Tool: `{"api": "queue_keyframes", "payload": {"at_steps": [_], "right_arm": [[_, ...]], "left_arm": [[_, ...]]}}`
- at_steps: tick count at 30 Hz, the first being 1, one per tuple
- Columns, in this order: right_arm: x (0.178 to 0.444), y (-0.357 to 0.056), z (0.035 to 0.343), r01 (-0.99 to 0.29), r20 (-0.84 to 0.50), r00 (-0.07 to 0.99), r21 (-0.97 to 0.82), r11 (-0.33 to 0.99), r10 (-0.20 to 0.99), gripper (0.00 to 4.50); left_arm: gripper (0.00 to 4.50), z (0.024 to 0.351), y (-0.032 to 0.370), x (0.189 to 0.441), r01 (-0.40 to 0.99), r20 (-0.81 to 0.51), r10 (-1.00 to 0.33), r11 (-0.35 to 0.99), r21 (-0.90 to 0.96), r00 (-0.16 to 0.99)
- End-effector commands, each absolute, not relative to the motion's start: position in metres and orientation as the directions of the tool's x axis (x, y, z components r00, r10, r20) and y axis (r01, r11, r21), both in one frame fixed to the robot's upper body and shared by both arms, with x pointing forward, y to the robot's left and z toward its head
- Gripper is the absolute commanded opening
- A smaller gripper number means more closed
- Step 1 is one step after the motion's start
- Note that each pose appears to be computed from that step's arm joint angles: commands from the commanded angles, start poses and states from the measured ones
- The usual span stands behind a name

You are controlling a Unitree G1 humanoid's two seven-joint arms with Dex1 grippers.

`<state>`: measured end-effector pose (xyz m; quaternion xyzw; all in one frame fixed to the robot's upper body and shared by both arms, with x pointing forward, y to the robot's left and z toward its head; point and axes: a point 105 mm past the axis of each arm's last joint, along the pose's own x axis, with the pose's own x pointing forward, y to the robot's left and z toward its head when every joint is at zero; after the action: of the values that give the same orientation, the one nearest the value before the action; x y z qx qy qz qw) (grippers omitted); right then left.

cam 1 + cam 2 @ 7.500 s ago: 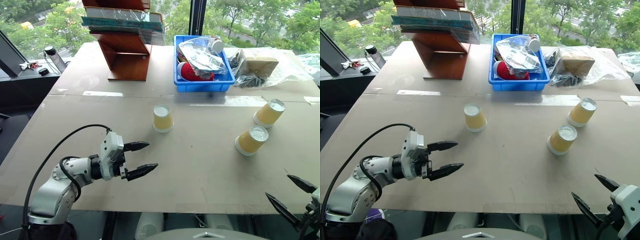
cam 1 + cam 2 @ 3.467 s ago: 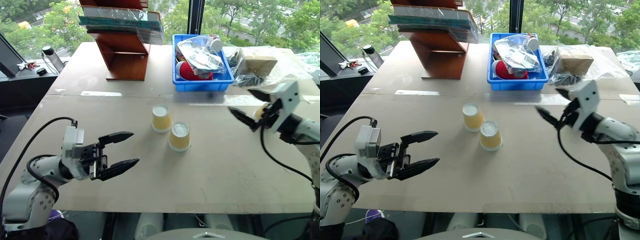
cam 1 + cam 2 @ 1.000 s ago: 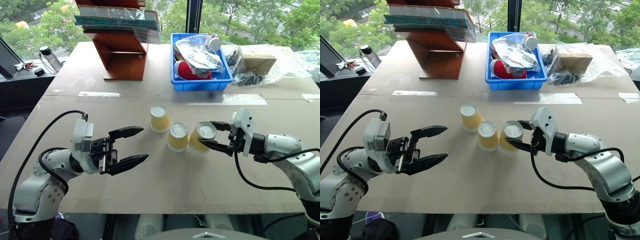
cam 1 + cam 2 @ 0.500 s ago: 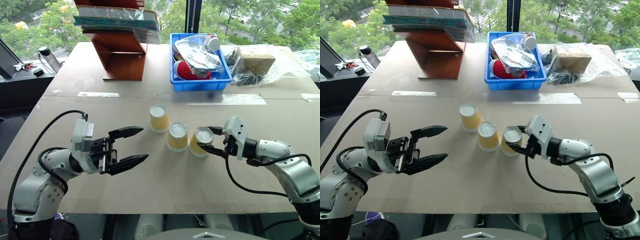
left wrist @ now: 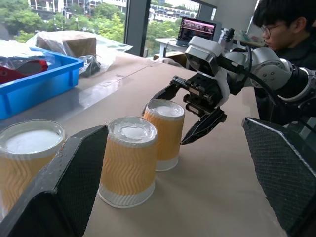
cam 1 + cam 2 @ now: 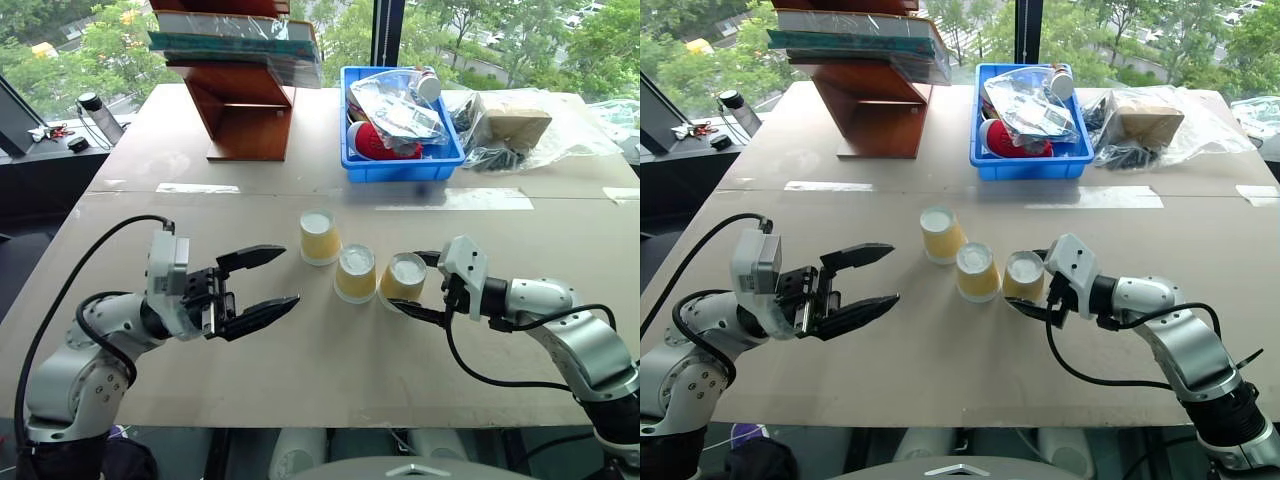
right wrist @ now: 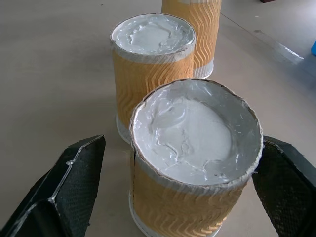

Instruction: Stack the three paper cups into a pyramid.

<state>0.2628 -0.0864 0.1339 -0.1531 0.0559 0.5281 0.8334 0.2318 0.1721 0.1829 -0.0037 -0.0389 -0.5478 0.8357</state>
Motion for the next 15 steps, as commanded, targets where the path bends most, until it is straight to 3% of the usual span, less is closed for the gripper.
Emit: {"api": "queue_keyframes", "payload": {"at_steps": [1, 8, 15], "right_arm": [[0.256, -0.090, 0.163, -0.887, -0.189, 0.426, -0.277, 0.368, 0.885, 4.41], [0.232, -0.104, 0.193, -0.893, -0.089, 0.361, -0.318, 0.317, 0.928, 4.41], [0.206, -0.114, 0.212, -0.924, -0.016, 0.301, -0.253, 0.288, 0.953, 4.41]], "left_arm": [[4.50, 0.188, 0.183, 0.246, 0.869, 0.076, -0.870, 0.492, 0.048, 0.488], [4.50, 0.180, 0.198, 0.277, 0.798, 0.026, -0.800, 0.600, 0.055, 0.600], [4.50, 0.165, 0.181, 0.303, 0.821, -0.061, -0.820, 0.562, 0.101, 0.569]]}}
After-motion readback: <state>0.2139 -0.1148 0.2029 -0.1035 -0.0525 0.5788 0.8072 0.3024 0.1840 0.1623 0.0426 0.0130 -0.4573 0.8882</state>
